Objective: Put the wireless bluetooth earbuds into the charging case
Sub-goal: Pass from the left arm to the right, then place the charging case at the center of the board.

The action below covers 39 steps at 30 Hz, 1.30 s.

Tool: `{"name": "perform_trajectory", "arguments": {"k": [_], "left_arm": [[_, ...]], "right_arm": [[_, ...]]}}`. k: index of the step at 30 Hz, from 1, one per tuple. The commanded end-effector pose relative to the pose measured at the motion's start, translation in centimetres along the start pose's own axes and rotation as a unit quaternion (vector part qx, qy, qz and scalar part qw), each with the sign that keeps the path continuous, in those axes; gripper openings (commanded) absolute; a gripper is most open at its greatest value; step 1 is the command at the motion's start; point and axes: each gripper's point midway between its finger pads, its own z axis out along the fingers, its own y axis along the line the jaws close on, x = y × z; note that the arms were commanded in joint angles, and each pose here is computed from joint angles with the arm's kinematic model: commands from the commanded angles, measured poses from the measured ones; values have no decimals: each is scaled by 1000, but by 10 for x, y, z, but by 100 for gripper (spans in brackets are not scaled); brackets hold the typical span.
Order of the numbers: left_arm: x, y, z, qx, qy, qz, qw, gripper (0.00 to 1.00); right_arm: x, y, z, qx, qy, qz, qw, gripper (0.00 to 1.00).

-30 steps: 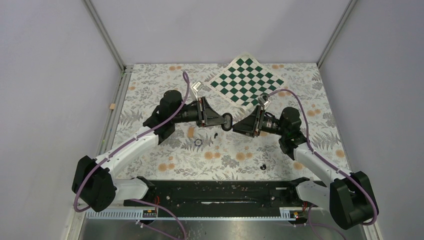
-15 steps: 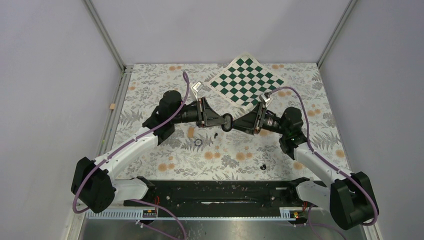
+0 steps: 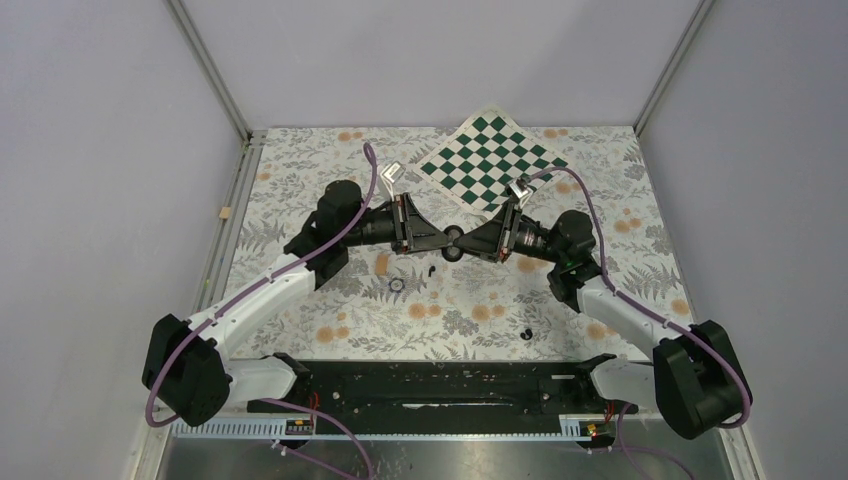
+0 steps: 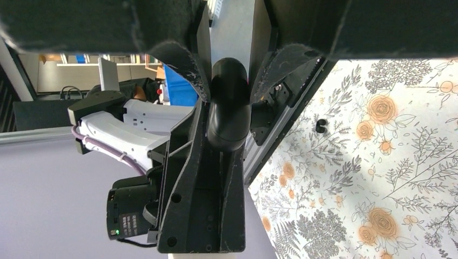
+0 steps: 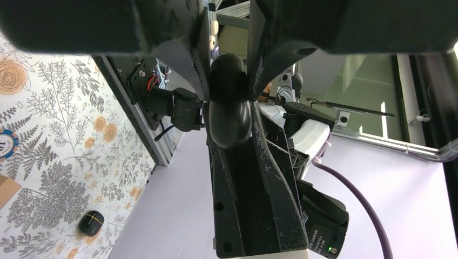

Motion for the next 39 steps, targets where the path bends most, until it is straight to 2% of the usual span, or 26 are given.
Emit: {"name": "perform_trajectory", "arguments": {"k": [1, 2, 3, 9, 22, 24, 28, 34, 37, 39], "left_arm": [[-6, -29, -6, 45, -12, 38, 998, 0], [-6, -31, -6, 48, -11, 38, 998, 0], [-6, -33, -7, 53, -10, 40, 998, 0], [-6, -42, -14, 66, -10, 54, 996, 0], [-9, -56, -23, 112, -17, 58, 992, 1], [-9, -56, -24, 109, -19, 57, 992, 7], [-14, -53, -27, 92, -29, 65, 993, 36], [-27, -42, -40, 24, -54, 100, 993, 56], [-29, -36, -45, -11, -56, 119, 991, 71], [-29, -30, -47, -34, -57, 128, 989, 72]], "right_arm": [[-9, 14, 5, -27, -20, -18, 999, 15], [-10, 14, 4, -32, -24, -16, 999, 4], [-10, 12, 4, -36, -26, -12, 999, 0], [-9, 20, 2, -111, -17, 16, 994, 0], [-8, 20, 6, -114, 6, 14, 993, 0], [-8, 17, 6, -108, 5, 22, 994, 0], [-10, 12, 7, -94, -5, 39, 995, 0], [-9, 0, 4, -52, -12, 49, 997, 0], [-11, -16, 2, -7, -19, 83, 996, 0], [-12, -30, -2, 30, -29, 100, 994, 0]]}}
